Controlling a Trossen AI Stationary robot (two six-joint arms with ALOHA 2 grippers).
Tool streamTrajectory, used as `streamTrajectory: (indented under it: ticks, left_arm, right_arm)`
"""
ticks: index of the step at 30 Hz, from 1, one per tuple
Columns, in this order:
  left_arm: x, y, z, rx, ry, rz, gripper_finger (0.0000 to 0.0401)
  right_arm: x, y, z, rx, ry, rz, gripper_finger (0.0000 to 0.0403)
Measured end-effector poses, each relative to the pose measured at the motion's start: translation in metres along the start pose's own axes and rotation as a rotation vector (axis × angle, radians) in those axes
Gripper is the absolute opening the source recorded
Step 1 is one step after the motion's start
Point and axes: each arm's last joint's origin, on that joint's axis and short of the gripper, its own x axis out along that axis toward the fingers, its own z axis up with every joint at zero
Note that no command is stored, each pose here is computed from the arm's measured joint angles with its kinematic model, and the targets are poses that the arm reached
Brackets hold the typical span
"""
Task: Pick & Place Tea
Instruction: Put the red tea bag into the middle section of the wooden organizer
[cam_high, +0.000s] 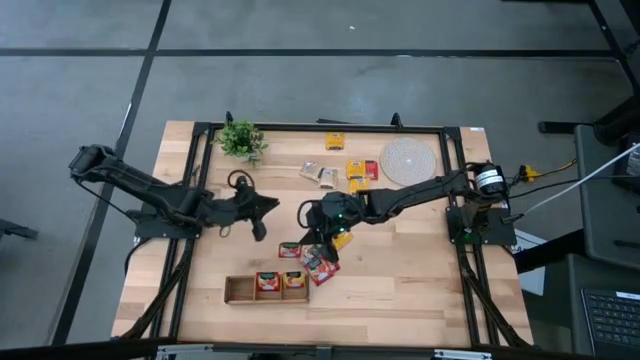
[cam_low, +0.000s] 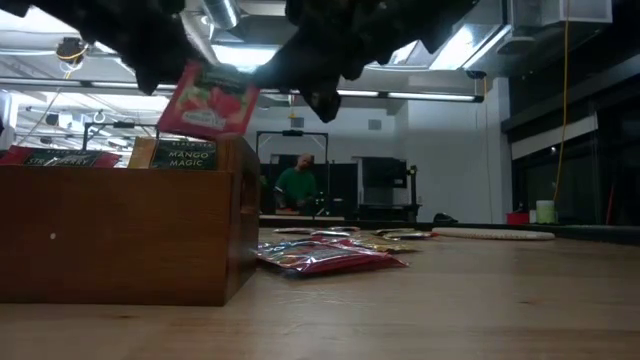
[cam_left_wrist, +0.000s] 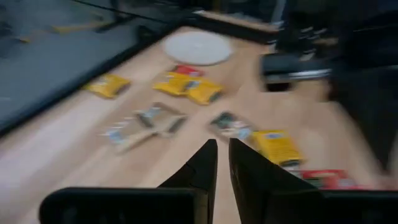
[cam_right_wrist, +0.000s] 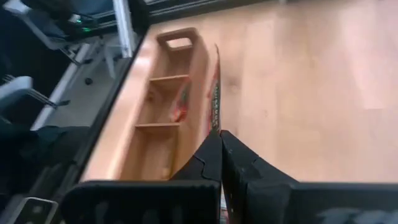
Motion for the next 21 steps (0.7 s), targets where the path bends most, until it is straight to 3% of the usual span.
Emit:
streamTrajectory:
  ticks: [4,7,21]
  left_arm:
    - [-0.007,-0.003,0.004,-0.062,0.044,-0.198,0.0067]
    - [-0.006,-0.007,0.002,-0.073,0.090,-0.283,0.0092]
    - [0.015,-0.013,-0.014,0.038,0.182,-0.270,0.0205]
  right_arm:
    - [-0.002,-0.010,0.001,-0.012,-0.009,-0.070,0.0000]
    - [-0.003,-0.014,0.003,-0.024,-0.022,-0.081,0.0000]
    - [-0.005,-0.019,0.005,-0.049,-0.034,-0.085,0.0000]
